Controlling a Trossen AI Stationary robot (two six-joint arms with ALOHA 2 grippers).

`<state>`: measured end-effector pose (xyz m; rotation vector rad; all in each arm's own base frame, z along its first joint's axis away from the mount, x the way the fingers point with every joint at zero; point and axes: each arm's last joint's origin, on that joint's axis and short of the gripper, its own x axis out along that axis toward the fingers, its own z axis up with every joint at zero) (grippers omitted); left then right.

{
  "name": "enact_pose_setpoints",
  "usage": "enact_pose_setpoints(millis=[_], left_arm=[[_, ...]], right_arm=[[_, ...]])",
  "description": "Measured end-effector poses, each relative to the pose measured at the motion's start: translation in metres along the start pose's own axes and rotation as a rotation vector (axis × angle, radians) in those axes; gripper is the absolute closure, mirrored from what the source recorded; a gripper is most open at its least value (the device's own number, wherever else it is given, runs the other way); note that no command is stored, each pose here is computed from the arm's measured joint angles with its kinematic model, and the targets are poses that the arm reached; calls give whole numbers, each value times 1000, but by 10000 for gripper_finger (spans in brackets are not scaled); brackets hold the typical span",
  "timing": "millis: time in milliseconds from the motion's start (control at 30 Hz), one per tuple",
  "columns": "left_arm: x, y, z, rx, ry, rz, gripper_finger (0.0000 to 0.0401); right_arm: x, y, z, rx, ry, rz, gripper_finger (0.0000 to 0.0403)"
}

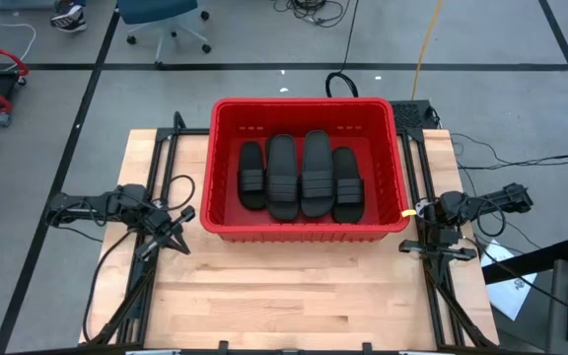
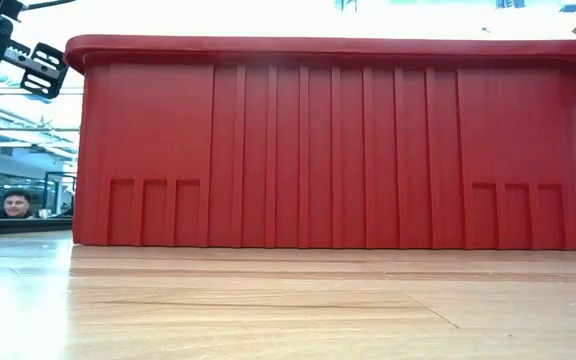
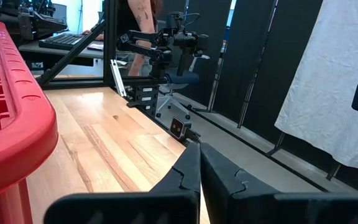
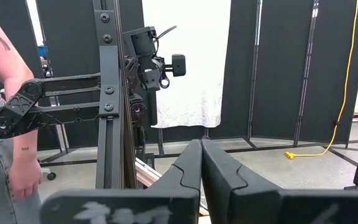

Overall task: Pick and place slides into bin
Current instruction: Return to Home Position

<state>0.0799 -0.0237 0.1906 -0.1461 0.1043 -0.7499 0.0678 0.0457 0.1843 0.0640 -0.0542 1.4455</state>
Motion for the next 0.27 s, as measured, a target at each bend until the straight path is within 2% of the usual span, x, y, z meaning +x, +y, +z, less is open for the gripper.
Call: enact_pose_setpoints(millis=[133, 267], left_arm=[[0, 0, 0, 0, 0, 0, 399], [0, 0, 0, 0, 0, 1, 387]], right_arm=[[0, 0, 0, 0, 0, 0, 403], [0, 0, 0, 0, 0, 0, 403]])
